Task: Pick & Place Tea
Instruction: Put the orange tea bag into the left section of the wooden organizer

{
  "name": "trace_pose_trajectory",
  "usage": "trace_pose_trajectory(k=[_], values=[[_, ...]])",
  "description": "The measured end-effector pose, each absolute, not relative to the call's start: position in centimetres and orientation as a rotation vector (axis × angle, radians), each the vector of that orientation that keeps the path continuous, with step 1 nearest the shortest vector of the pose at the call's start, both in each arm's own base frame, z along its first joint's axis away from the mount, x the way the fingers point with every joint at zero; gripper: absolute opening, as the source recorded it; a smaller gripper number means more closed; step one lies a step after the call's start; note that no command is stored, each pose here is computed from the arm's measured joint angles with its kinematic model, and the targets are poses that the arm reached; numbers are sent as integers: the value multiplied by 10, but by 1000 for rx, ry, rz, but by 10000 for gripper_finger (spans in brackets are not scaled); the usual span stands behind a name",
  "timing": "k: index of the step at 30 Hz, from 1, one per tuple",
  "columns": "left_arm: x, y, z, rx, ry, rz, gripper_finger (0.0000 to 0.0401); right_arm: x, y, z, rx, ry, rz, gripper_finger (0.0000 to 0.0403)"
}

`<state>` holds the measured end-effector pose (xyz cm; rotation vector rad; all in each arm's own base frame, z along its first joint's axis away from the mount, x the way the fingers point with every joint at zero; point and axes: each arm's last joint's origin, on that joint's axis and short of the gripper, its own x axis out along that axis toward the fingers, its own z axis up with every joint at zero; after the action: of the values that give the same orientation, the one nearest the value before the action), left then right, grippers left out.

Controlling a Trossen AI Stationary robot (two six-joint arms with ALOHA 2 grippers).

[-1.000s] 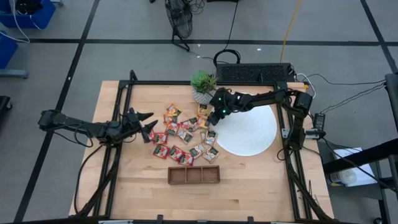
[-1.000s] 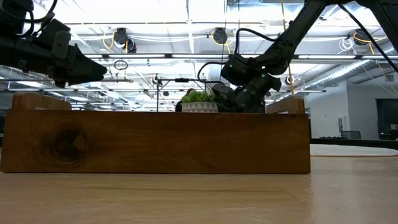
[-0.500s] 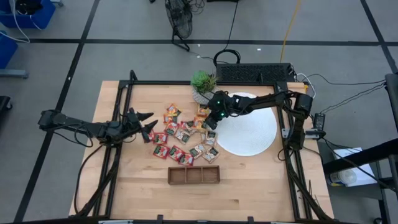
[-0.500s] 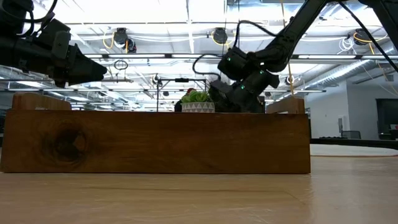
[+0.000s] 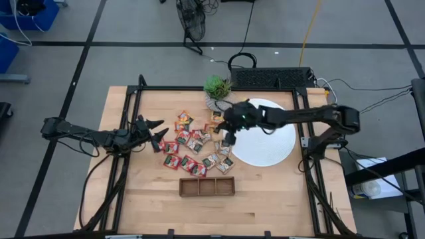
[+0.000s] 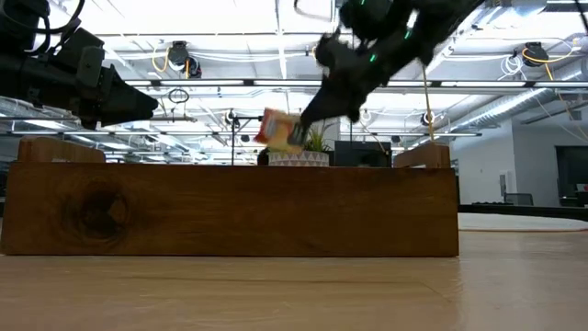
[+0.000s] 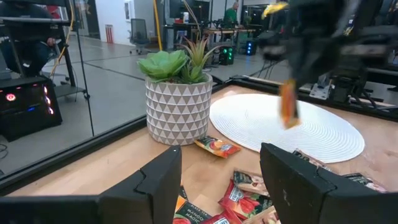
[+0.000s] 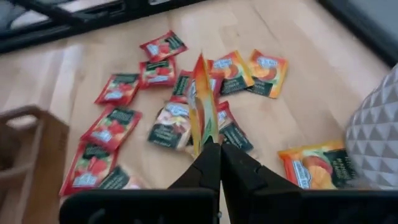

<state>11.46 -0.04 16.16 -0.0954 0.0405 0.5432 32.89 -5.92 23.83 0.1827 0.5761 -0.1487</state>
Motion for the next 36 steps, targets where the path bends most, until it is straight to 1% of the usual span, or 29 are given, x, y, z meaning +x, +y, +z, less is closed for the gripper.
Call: trace_pose_trajectory(k=[4,7,15,20,26,33,36], values=[[115,0,162,-96,40,543,218,318,-28,257,107,574,-175,0],[115,0,162,-96,40,543,218,313,-9,262,84,576,-193,0],[115,0,162,-96,40,543,219,320,31,265,145,613,-147,0],[115,0,162,-95,41,543,218,341,57,287,153,675,-108,0],[115,0,162,-96,40,542,218,381,97,306,111,784,-51,0],[115,0,162,-95,41,542,218,418,127,307,68,983,-49,0],[115,-1,162,-96,40,540,218,430,133,304,88,1049,-28,0]])
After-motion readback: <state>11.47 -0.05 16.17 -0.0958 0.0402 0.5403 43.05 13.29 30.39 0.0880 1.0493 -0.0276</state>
